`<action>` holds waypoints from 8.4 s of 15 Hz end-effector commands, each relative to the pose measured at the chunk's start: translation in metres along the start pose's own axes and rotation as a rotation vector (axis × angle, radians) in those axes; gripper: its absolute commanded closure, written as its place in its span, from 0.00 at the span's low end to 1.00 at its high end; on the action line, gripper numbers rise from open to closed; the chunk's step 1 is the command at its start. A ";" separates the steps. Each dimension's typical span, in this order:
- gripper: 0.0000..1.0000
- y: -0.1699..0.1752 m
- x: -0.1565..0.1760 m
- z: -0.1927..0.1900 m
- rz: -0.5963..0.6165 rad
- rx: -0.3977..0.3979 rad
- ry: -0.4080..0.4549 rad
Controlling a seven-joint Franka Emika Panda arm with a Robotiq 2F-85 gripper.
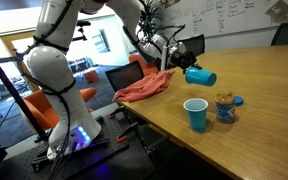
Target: Pour the sweets from the left blue cup onto the table then pick the sweets one at a time and put them in the right blue cup
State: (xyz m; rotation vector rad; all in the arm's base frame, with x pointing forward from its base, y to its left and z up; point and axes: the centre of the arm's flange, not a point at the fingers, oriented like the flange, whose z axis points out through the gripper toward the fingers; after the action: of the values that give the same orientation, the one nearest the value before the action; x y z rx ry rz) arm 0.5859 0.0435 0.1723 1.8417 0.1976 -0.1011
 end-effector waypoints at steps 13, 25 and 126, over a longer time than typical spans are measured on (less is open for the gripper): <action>1.00 -0.002 0.032 -0.005 -0.153 -0.346 0.041; 1.00 0.003 0.036 -0.011 -0.273 -0.481 -0.014; 0.00 0.071 -0.050 -0.153 0.150 1.417 0.397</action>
State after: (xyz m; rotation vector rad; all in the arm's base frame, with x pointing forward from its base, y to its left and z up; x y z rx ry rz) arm 0.5869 0.1787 0.2384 3.2900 0.1383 0.3867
